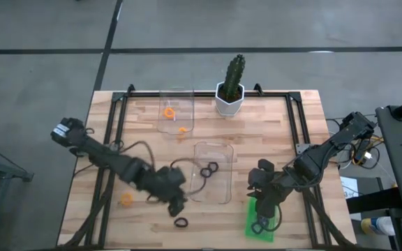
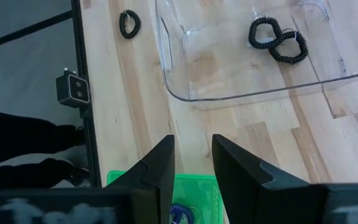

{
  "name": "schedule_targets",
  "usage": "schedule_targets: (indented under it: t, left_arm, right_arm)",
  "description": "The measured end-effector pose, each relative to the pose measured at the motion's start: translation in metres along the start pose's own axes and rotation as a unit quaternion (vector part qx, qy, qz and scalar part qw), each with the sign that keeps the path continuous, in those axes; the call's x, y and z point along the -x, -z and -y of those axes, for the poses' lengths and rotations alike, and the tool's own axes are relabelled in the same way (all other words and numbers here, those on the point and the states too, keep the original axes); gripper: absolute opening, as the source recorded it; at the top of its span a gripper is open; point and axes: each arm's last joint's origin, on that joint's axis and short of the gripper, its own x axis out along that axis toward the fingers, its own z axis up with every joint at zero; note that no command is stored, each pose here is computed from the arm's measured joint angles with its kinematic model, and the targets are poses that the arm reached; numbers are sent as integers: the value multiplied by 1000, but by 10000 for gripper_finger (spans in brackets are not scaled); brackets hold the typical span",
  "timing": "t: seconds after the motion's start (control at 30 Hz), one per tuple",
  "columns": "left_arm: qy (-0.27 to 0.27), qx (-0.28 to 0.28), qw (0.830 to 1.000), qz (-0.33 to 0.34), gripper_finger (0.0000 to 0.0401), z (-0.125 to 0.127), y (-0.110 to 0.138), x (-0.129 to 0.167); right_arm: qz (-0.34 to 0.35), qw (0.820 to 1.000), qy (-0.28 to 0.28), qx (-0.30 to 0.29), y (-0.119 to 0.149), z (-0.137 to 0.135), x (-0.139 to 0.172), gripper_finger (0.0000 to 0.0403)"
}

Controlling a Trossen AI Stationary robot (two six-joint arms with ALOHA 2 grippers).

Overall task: Sort spring keychains
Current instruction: Put the black spring keychain into the bottom transparent bin

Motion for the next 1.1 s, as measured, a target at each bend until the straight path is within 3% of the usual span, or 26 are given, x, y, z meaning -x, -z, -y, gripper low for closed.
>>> schedule_targets:
  t: [0.13, 0.4, 1.1]
  left_arm:
    - [-10, 1, 1000, -19, 148, 5, 27, -5]
    - [-63, 25, 996, -59, 148, -8, 59, -34]
    - [-65, -15, 990, -123, 148, -20, 98, -126]
  right_arm:
    - [-1, 1000, -1, 7, 0, 0, 0, 107]
    - [-3, 1000, -3, 14, 1, -1, 0, 98]
    - [-5, 1000, -5, 13, 2, -2, 1, 92]
